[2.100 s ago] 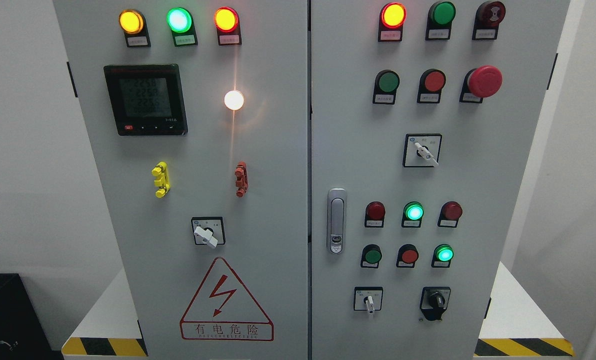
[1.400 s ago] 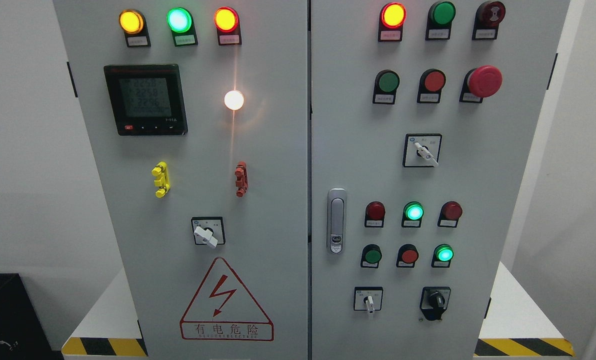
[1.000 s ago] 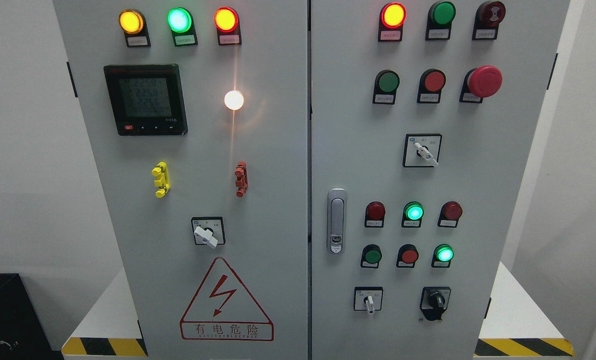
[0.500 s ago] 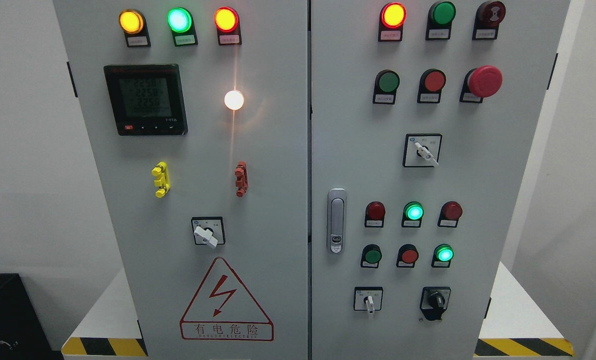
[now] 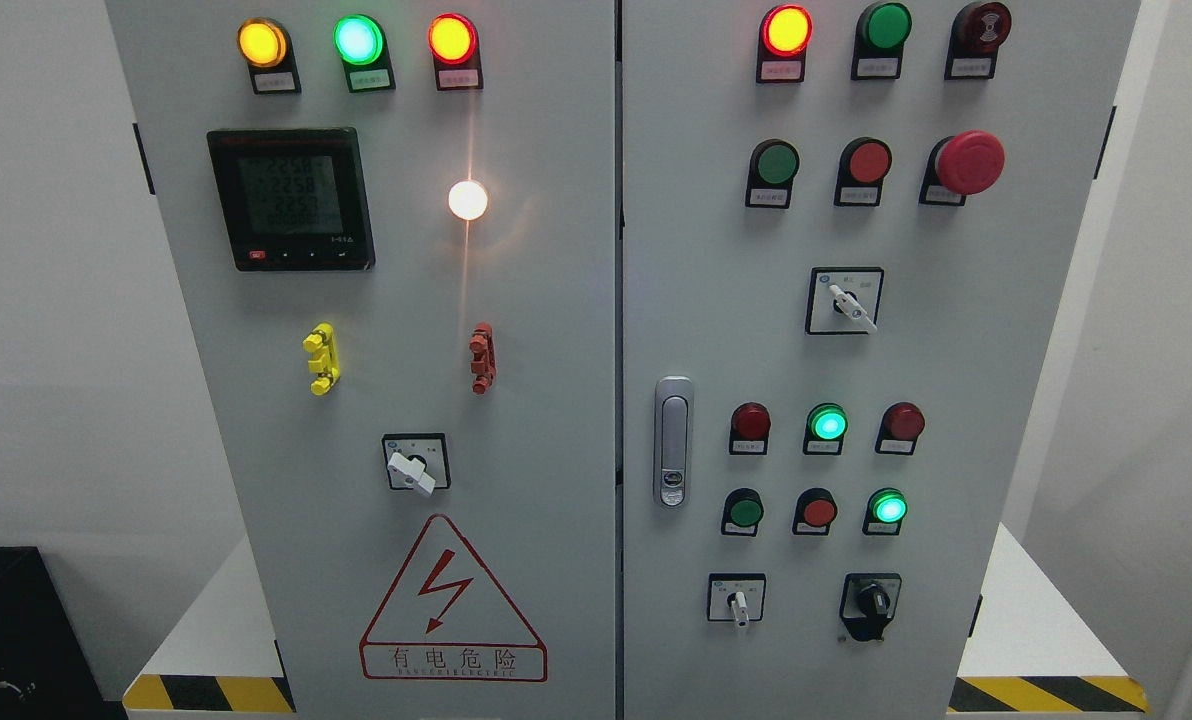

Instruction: Flip black knob to close circuit

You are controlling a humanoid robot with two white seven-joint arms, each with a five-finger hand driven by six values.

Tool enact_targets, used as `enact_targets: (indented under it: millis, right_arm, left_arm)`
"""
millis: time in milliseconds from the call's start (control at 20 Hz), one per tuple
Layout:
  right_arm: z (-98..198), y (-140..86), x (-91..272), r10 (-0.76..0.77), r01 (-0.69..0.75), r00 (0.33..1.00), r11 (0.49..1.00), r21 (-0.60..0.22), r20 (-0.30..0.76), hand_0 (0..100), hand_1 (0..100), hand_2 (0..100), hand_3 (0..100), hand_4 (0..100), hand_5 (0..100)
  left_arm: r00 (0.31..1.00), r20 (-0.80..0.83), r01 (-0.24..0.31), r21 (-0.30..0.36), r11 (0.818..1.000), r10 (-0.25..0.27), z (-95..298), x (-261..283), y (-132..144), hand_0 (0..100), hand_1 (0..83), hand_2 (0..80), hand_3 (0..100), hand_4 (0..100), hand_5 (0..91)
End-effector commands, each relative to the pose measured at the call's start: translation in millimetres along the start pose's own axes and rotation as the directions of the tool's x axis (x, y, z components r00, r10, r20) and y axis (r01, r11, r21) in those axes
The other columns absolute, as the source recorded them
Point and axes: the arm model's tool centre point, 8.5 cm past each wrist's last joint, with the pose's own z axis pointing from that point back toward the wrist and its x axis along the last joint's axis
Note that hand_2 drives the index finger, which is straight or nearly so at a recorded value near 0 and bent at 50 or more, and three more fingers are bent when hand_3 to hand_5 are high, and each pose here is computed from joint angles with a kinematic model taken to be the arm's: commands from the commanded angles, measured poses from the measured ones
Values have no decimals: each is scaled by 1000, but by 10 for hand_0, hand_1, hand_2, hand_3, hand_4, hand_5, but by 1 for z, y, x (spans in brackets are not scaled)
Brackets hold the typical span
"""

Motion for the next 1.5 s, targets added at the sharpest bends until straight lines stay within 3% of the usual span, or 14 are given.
enact_targets:
  millis: [0,350,600,750,850,1100,1450]
  right_arm:
    - [-5,7,89,2,6,972,999,-33,233,0,81,876,1000,912,969]
    - [12,5,150,-30,58,907,997,-55,420,0,85,884,1000,937,1000]
    - [27,-2,182,84,-18,830,992,-123,551,0,90,876,1000,938,1000]
    - [39,-20,198,218,-99,771,969,-225,599,0,95,873,1000,938,1000]
    - [52,-19,212,301,-163,714,950,-267,632,0,97,876,1000,938,1000]
    - [76,-33,243,454,-228,607,886,-405,652,0,82,884,1000,940,1000]
    - [104,-58,278,531,-255,576,839,-480,621,0,56,893,1000,948,1000]
  left_arm:
    - [1000,2,-2,-3,1000,2,0,-6,-2,120,556,0,0,0,0]
    - [1000,2,-2,-3,1000,2,0,-6,-2,120,556,0,0,0,0]
    - [1000,2,-2,-3,1000,2,0,-6,-2,120,556,0,0,0,0]
    - [1000,2,-2,-3,1000,2,0,-6,-2,120,556,0,0,0,0]
    - [1000,2,-2,-3,1000,2,0,-6,-2,120,556,0,0,0,0]
    - [1000,2,-2,-3,1000,2,0,-6,-2,120,556,0,0,0,0]
    - [1000,2,-2,-3,1000,2,0,-6,-2,120,556,0,0,0,0]
